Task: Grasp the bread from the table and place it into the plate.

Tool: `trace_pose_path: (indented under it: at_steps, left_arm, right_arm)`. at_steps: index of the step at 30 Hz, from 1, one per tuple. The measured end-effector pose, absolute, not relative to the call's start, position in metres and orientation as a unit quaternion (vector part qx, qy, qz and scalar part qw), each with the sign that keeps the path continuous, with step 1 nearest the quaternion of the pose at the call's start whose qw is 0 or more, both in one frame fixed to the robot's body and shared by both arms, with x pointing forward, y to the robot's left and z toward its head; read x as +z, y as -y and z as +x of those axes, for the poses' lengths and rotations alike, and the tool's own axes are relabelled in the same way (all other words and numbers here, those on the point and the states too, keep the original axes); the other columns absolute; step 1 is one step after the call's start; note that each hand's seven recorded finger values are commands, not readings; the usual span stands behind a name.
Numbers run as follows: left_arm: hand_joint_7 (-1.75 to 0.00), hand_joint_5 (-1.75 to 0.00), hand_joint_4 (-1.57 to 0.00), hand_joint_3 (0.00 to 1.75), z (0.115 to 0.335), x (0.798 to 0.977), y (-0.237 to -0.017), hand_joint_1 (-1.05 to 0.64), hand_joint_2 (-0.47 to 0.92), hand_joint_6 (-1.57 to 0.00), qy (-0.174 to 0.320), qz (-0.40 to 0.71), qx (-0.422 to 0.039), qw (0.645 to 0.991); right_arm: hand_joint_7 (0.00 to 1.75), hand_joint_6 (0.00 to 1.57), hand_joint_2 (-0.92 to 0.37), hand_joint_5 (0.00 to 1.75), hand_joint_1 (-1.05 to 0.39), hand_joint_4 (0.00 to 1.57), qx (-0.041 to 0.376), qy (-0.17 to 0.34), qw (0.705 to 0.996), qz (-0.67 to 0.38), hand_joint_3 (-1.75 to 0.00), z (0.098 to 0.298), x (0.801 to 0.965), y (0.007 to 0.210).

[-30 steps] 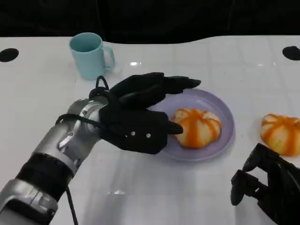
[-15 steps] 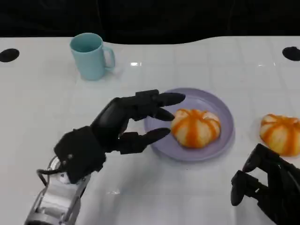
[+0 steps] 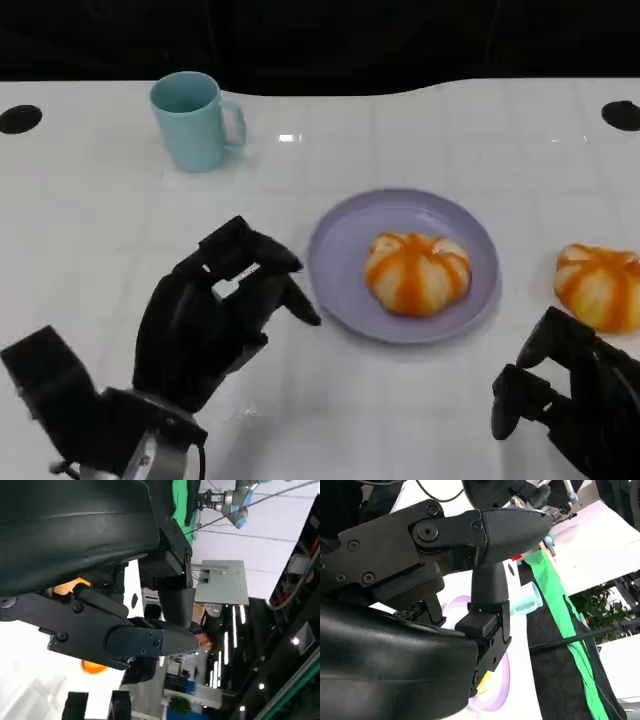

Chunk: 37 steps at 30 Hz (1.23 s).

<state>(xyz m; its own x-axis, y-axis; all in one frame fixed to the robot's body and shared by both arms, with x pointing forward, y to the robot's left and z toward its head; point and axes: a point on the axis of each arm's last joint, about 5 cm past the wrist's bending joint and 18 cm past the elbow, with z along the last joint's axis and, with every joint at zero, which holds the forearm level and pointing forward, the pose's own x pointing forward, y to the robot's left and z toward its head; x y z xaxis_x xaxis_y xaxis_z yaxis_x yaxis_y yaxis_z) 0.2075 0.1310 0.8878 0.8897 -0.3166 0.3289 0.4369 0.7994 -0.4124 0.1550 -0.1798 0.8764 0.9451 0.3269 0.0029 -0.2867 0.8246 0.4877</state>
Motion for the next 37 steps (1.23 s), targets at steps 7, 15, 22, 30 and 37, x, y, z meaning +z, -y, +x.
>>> trace_pose_path:
  at_steps: [7, 15, 22, 30, 37]
  left_arm:
    - [-1.66, -1.75, -0.75, 0.42, 0.190, 0.876, -0.133, -0.60, 0.92, -0.55, 0.089, -0.303, -0.195, 0.929]
    - [-1.75, -1.75, -0.77, 0.49, 0.171, 0.865, -0.136, -0.57, 0.92, -0.53, 0.047, -0.312, -0.189, 0.930]
    - [-1.75, -1.75, -0.75, 0.44, 0.161, 0.857, -0.141, -0.57, 0.92, -0.51, 0.000, -0.316, -0.186, 0.930]
    - [-1.75, -1.75, -0.75, 0.41, 0.161, 0.856, -0.144, -0.58, 0.92, -0.52, -0.013, -0.317, -0.193, 0.929]
    - [-1.75, -1.75, -0.77, 0.41, 0.163, 0.855, -0.144, -0.58, 0.92, -0.53, -0.013, -0.318, -0.198, 0.927]
  right_arm:
    - [1.61, 0.59, -0.92, 1.75, -0.59, 0.74, 0.160, -0.039, 0.955, 0.248, -0.33, 0.155, 0.877, 0.179]
    - [1.60, 0.59, -0.92, 1.75, -0.58, 0.74, 0.162, -0.039, 0.954, 0.248, -0.35, 0.155, 0.878, 0.178]
    - [1.58, 0.62, -0.92, 1.75, -0.58, 0.75, 0.162, -0.039, 0.954, 0.248, -0.34, 0.155, 0.878, 0.178]
    - [1.59, 0.61, -0.92, 1.75, -0.59, 0.75, 0.163, -0.038, 0.954, 0.248, -0.35, 0.155, 0.878, 0.178]
    - [1.58, 0.63, -0.92, 1.75, -0.59, 0.75, 0.163, -0.037, 0.954, 0.247, -0.33, 0.155, 0.878, 0.179]
